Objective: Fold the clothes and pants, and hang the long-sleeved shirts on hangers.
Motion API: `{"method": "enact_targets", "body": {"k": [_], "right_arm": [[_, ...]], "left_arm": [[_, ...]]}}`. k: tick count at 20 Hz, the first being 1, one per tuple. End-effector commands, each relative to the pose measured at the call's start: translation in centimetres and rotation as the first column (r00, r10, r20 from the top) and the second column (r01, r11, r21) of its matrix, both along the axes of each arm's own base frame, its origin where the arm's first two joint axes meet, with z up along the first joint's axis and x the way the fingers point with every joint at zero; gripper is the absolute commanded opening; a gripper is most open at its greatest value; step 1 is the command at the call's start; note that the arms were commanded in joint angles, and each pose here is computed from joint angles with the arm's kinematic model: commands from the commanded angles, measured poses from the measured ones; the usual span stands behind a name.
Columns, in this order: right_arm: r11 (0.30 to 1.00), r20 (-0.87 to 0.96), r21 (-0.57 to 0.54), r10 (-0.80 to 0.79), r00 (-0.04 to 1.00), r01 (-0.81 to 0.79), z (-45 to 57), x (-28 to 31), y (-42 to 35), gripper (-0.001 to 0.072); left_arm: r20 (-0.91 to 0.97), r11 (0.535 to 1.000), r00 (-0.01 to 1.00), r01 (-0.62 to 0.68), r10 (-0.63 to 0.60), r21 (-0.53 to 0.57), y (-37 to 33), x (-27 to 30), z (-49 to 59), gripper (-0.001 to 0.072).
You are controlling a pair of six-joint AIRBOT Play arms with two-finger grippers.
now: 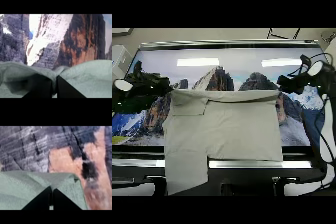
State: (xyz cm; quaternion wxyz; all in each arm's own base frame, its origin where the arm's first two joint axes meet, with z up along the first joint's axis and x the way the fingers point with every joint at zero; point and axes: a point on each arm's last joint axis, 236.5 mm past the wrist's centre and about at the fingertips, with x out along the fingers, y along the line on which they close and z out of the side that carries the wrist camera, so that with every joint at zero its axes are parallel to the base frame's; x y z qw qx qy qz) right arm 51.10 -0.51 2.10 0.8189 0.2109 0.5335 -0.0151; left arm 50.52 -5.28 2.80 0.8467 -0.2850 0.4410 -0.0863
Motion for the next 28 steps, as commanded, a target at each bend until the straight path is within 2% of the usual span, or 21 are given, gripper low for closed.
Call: {"method": "enact_targets", "body": {"k": [1, 3, 5, 10, 12, 14, 16, 19, 22, 28], "right_arm": [[0.988, 0.257, 0.057, -0.156, 0.954, 0.146, -1.2, 7.8, -1.1, 0.0036], [0.977, 0.403, 0.047, -0.208, 0.892, 0.206, 1.3, 10.4, -2.9, 0.0036], [0.969, 0.435, 0.051, -0.239, 0.868, 0.241, 1.5, 11.1, -3.7, 0.0036], [0.974, 0.228, 0.042, -0.225, 0.947, 0.221, -4.7, 8.5, -2.6, 0.0036], [0.974, 0.221, 0.052, -0.229, 0.948, 0.223, -3.2, 8.0, -2.9, 0.0036], [0.980, 0.178, 0.034, -0.199, 0.964, 0.196, -1.0, 5.7, -3.5, 0.0036], [0.995, 0.058, -0.013, -0.099, 0.993, 0.100, -0.2, 1.4, -4.2, 0.0036], [0.997, -0.301, -0.028, 0.056, 0.952, -0.067, -2.5, -7.9, -4.4, 0.0036], [0.995, -0.448, -0.018, 0.078, 0.891, -0.096, -6.0, -12.0, -4.3, 0.0036], [0.994, -0.446, -0.011, 0.094, 0.890, -0.110, -7.9, -12.4, -4.1, 0.0036]], "left_arm": [[0.063, 0.984, 0.983, -0.170, 0.173, -0.042, 2.0, 5.8, -3.9, 0.0028], [0.167, 0.975, 0.961, -0.222, 0.223, -0.026, 3.2, 8.7, -2.0, 0.0028], [0.232, 0.964, 0.937, -0.265, 0.262, -0.018, 3.8, 10.2, -1.1, 0.0028], [0.147, 0.982, 0.971, -0.190, 0.189, -0.013, 0.2, 9.4, -4.8, 0.0028], [0.160, 0.987, 0.974, -0.163, 0.163, -0.019, 0.2, 8.7, -2.4, 0.0027], [0.132, 0.997, 0.988, -0.077, 0.074, 0.018, 0.8, 6.0, 0.7, 0.0027], [-0.029, 0.991, 0.996, 0.087, -0.085, 0.099, 1.2, 0.2, 0.9, 0.0027], [-0.352, 0.948, 0.913, 0.276, -0.207, 0.157, 2.6, -8.9, -2.3, 0.0028], [-0.462, 0.948, 0.855, 0.306, -0.234, 0.086, 1.2, -12.5, -6.3, 0.0028], [-0.429, 0.958, 0.884, 0.259, -0.184, 0.122, 1.7, -11.6, -9.1, 0.0027]]}}
